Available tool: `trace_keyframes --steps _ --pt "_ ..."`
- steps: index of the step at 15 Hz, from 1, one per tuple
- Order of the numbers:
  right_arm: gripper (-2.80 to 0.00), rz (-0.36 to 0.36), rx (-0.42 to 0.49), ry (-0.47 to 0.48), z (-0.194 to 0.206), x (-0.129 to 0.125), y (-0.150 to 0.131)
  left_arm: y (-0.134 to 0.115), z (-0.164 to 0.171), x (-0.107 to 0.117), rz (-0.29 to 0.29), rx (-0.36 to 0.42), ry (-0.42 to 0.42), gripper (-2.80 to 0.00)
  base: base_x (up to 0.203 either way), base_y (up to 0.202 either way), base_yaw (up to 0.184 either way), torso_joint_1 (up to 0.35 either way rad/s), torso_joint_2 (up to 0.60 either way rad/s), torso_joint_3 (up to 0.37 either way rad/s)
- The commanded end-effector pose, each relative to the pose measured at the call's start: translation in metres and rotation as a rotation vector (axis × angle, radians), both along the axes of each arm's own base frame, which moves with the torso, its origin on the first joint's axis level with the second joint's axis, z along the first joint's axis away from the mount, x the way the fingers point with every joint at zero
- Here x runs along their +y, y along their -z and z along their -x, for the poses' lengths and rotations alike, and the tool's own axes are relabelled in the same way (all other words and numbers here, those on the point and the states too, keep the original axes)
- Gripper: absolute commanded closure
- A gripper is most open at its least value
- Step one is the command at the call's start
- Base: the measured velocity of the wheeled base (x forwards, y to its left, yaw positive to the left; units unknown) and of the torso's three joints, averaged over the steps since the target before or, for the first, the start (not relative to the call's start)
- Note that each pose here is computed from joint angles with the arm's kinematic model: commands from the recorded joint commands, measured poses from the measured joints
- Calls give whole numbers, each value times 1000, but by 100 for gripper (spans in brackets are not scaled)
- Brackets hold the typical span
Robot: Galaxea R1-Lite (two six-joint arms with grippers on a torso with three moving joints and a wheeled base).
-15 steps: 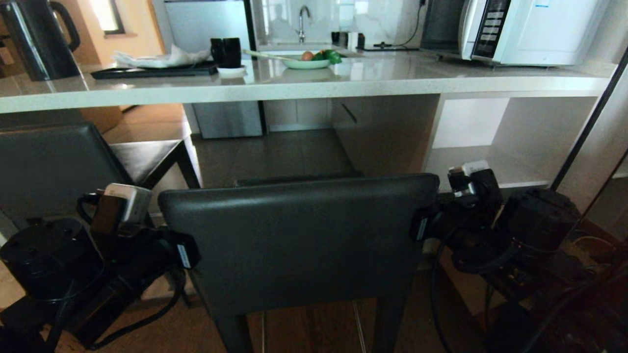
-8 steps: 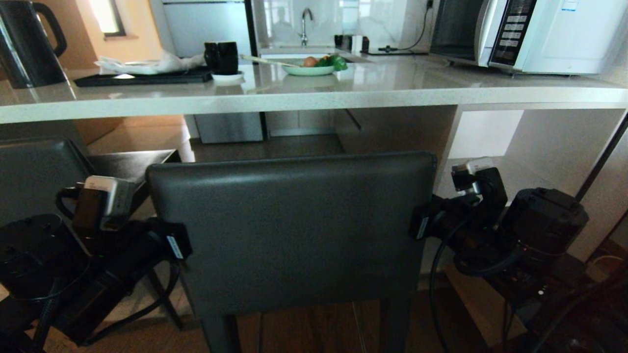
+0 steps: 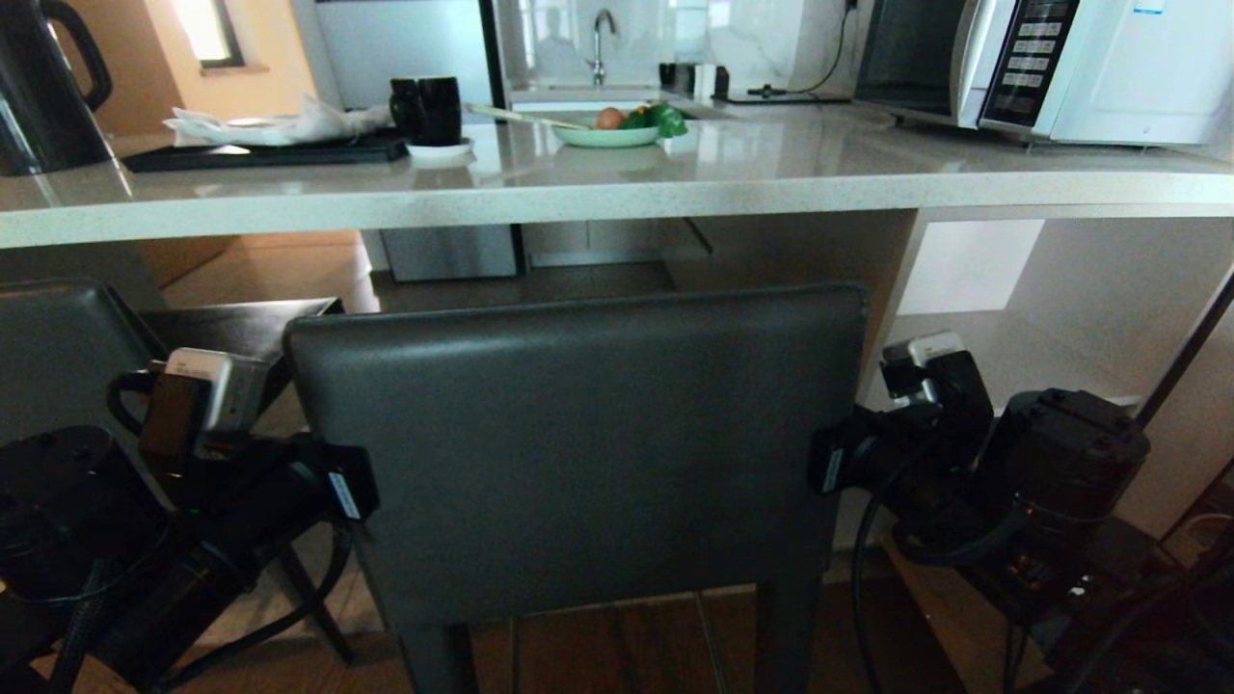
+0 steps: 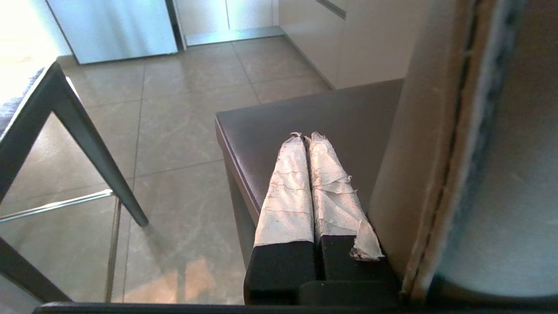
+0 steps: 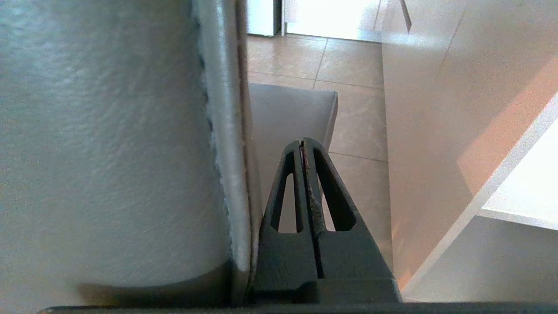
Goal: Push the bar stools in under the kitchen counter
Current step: Push the gray chair back under the dining table
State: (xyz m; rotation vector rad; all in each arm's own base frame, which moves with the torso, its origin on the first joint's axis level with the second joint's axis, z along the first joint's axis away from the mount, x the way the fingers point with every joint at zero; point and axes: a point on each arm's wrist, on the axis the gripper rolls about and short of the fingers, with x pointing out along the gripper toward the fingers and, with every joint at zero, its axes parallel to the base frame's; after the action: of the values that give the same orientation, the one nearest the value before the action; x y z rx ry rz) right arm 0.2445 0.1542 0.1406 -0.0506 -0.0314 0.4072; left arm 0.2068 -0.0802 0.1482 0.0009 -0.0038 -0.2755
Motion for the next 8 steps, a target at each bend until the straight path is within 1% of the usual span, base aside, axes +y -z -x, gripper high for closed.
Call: trace_keyframes --steps 1,5,6,8 --pt "0 -10 -23 -6 3 -1 -5 -1 4 -2 7 -13 16 0 0 0 0 0 0 0" --pt "0 -11 -27 -6 2 0 -6 0 7 -2 6 -9 22 0 0 0 0 0 0 0" --pt "0 -12 -29 -6 2 0 -6 -2 6 -2 8 -14 22 0 -69 0 6 2 5 -1" --pt "0 -11 -30 -6 1 0 -6 -2 6 -2 8 -15 19 0 -180 0 0 4 6 0"
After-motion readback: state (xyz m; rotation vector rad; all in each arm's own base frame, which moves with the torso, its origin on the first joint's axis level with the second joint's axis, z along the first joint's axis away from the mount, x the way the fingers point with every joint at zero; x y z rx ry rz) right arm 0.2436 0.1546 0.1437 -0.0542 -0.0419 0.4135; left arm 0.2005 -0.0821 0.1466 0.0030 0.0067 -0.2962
